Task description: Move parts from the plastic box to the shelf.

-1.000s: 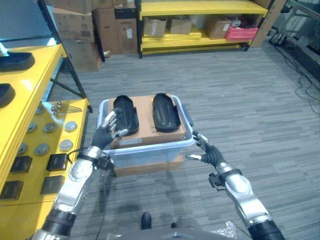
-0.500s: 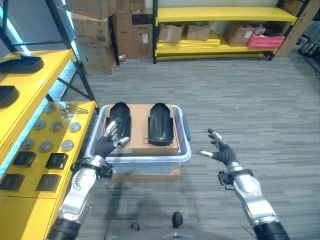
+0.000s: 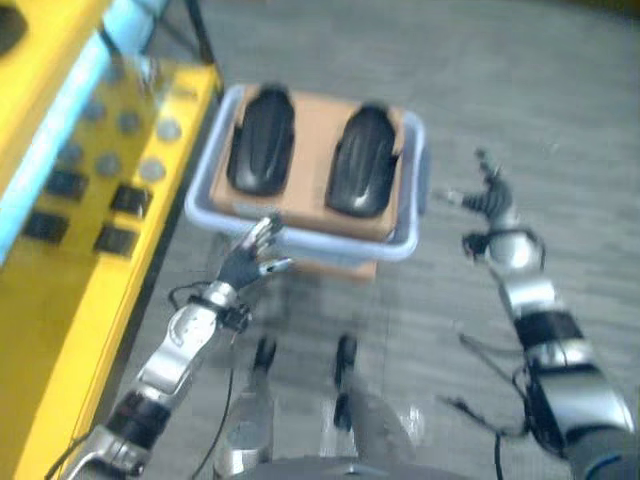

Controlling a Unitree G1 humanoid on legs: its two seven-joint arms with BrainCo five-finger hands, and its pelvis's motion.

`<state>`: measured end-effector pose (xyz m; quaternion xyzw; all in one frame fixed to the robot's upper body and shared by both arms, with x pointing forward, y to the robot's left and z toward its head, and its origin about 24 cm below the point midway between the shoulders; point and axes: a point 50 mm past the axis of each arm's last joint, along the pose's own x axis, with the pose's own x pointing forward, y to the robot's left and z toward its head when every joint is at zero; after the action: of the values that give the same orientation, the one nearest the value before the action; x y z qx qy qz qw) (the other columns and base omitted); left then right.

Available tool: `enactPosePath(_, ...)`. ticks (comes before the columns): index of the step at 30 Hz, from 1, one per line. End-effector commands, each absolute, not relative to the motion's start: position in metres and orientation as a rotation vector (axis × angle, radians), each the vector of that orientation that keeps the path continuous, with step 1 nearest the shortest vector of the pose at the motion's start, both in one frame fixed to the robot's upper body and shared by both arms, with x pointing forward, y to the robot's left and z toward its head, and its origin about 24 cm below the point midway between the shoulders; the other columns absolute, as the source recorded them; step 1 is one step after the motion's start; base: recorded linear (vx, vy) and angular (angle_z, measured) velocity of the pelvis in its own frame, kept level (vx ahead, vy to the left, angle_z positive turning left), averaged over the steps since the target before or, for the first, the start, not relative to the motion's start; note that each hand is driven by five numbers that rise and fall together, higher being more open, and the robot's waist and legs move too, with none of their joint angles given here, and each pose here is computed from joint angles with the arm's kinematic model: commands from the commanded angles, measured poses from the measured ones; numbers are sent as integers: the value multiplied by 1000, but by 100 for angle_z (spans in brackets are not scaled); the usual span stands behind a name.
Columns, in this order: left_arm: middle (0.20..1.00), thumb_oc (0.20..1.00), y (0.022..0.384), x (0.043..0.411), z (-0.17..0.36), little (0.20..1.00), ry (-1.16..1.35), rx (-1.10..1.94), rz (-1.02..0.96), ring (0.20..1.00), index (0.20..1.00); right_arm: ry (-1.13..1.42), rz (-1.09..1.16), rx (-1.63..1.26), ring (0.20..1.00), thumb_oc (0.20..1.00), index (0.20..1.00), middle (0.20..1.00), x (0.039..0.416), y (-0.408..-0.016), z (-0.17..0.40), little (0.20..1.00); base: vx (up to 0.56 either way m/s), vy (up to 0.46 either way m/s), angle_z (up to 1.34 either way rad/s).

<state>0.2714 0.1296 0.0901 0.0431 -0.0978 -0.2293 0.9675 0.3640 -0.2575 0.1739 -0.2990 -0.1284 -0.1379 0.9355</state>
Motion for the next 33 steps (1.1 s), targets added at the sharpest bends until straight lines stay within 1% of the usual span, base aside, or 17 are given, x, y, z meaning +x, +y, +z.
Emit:
enactPosePath(1,1000,1000,137,269,104,1000,-295,8,-412,1000,1000,-293,-324,-649,1000,1000,1000,1000,351,-262,163,1000,-55,35,1)
enactPosePath(3,1000,1000,131,273,104,1000,-291,2,-431,1000,1000,-304,-357,-673,1000,1000,1000,1000,361,-267,178,1000,-16,8,2)
enactPosePath(8,1000,1000,123,273,107,1000,-305,-28,-464,1000,1000,-275,-353,-719,1000,1000,1000,1000,369,-267,181,1000,0,2,1)
enactPosePath(11,1000,1000,114,271,110,1000,-317,-54,-507,1000,1000,-239,-346,-757,1000,1000,1000,1000,376,-265,178,1000,0,0,0)
enactPosePath(14,1000,1000,99,269,113,1000,-322,-70,-585,1000,1000,-210,-394,-808,1000,1000,1000,1000,386,-268,188,1000,0,0,0)
enactPosePath(17,1000,1000,91,268,116,1000,-327,-71,-624,1000,1000,-175,-405,-839,1000,1000,1000,1000,392,-275,198,1000,-2,6,1)
enactPosePath(19,1000,1000,87,269,116,1000,-327,-76,-637,1000,1000,-161,-411,-858,1000,1000,1000,1000,393,-279,202,1000,0,0,0)
enactPosePath(26,1000,1000,74,270,116,1000,-324,-98,-674,1000,1000,-49,-489,-857,1000,1000,1000,1000,391,-310,216,1000,1,8,6)
enactPosePath(32,1000,1000,76,273,120,1000,-340,-94,-660,1000,1000,22,-457,-872,1000,1000,1000,1000,391,-313,206,1000,1,7,7)
enactPosePath(33,1000,1000,76,273,120,1000,-340,-94,-658,1000,1000,41,-452,-878,473,473,473,473,390,-314,203,473,0,0,0)
